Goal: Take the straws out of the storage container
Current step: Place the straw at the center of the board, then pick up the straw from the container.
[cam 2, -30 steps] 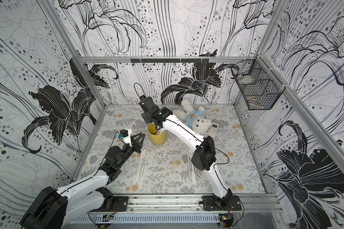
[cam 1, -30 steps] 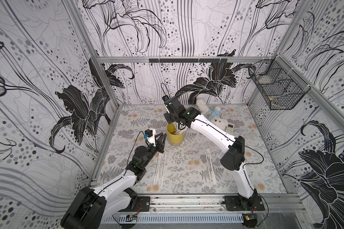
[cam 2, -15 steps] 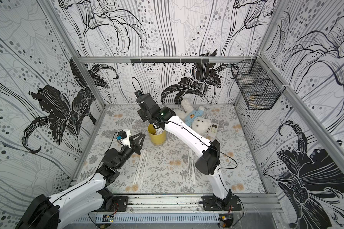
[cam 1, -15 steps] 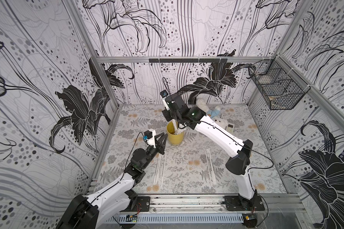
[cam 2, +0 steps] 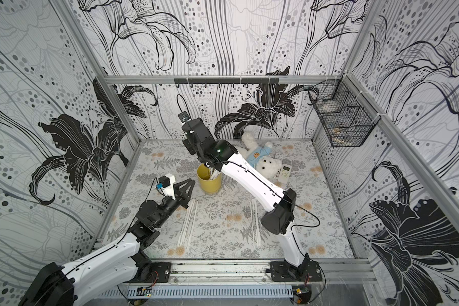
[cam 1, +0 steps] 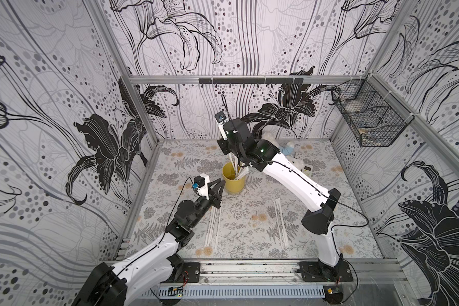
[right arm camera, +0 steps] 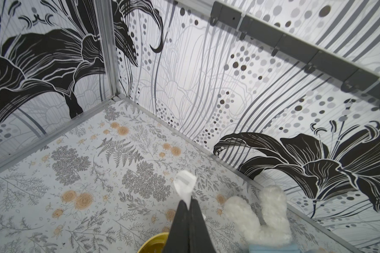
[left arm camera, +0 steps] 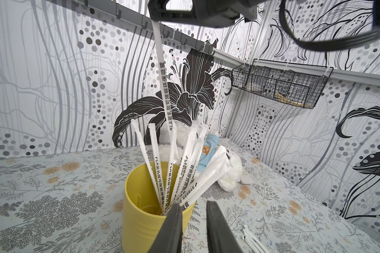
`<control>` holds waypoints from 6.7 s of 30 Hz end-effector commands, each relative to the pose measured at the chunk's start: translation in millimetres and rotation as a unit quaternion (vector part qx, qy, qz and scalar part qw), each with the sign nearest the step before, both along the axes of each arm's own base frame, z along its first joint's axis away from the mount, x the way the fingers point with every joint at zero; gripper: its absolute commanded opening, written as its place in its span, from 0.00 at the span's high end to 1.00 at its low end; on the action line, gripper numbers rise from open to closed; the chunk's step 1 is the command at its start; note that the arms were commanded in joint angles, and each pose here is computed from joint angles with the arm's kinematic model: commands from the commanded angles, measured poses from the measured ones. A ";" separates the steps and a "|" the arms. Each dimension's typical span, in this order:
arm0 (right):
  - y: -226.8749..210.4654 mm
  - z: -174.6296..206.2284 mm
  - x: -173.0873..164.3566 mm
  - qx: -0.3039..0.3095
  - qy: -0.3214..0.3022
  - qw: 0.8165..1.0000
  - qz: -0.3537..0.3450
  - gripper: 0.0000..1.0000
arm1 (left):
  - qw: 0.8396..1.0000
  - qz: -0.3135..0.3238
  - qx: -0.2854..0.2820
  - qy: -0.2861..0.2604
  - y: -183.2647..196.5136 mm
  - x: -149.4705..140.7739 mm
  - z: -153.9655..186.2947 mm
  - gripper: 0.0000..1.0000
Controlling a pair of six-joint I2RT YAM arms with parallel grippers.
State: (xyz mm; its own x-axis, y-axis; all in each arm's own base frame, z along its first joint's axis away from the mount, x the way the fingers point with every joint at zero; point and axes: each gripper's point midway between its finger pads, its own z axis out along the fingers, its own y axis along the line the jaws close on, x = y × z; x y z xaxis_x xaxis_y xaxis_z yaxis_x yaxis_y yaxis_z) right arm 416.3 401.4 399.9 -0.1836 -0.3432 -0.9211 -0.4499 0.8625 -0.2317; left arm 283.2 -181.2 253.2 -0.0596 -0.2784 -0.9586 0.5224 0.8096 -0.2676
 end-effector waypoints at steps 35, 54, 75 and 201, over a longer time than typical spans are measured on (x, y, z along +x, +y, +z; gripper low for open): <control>-225.7 -122.2 -119.5 0.099 0.302 0.946 -0.067 1.00 | 0.935 -0.346 0.061 -0.040 -194.5 -94.5 -4.8 0.69; -240.3 -291.0 -125.1 0.076 0.539 0.835 -0.076 1.00 | 0.918 -0.387 0.066 0.051 -225.0 -96.6 -59.9 0.69; -244.7 -332.0 -116.6 0.042 0.585 0.805 -0.096 0.85 | 0.915 -0.390 0.088 0.054 -227.1 -96.2 -69.7 0.69; -75.5 -75.4 -72.4 0.146 0.121 0.962 0.194 0.58 | 0.989 -0.005 0.052 0.136 -8.7 166.6 24.5 1.00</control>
